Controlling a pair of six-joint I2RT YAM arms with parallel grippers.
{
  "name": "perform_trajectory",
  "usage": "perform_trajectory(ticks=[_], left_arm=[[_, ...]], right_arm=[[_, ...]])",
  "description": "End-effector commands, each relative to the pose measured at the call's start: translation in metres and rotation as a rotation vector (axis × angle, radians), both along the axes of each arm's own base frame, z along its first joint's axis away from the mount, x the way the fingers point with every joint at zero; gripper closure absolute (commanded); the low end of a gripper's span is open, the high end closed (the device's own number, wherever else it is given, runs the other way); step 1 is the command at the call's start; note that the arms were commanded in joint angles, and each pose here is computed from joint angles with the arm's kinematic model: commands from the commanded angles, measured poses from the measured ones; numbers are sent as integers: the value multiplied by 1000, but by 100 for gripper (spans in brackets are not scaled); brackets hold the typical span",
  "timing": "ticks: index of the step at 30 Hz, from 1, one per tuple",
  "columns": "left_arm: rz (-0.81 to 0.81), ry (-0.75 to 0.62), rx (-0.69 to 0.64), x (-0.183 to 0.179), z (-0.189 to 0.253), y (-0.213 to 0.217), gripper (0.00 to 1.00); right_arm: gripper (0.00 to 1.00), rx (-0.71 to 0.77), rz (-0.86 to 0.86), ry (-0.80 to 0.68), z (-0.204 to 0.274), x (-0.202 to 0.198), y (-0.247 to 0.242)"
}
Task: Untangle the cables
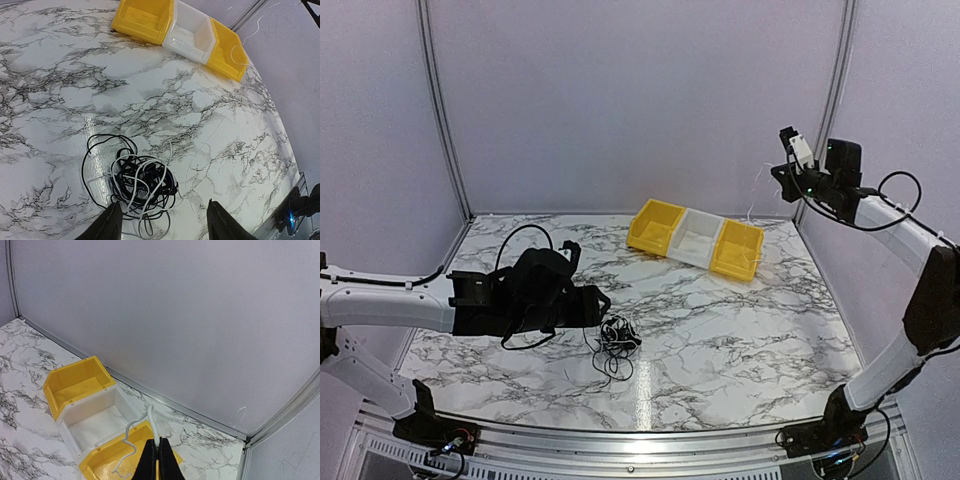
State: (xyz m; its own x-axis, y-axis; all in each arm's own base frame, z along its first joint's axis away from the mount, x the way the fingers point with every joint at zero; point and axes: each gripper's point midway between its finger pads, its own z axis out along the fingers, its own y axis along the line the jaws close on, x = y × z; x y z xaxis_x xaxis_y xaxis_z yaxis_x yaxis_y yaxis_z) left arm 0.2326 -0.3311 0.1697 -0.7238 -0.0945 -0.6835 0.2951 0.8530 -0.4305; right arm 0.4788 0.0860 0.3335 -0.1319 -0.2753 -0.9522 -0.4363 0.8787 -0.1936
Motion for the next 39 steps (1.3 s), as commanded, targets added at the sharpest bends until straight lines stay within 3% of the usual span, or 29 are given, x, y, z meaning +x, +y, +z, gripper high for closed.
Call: perform_trajectory(ticks=[1,10,21,39], left_arm=[[14,21,38,-3,-13,4,39],[24,16,47,-3,-15,6,39],[25,31,55,-5,-22,8,39],[23,48,77,-5,-33,5,39]], right_arm=[[100,18,21,15,-2,4,1],[100,-49,45,263,-94,11,2],[100,-94,-11,454,-163,21,-9],[100,-118,35,580,-210,46,-3]])
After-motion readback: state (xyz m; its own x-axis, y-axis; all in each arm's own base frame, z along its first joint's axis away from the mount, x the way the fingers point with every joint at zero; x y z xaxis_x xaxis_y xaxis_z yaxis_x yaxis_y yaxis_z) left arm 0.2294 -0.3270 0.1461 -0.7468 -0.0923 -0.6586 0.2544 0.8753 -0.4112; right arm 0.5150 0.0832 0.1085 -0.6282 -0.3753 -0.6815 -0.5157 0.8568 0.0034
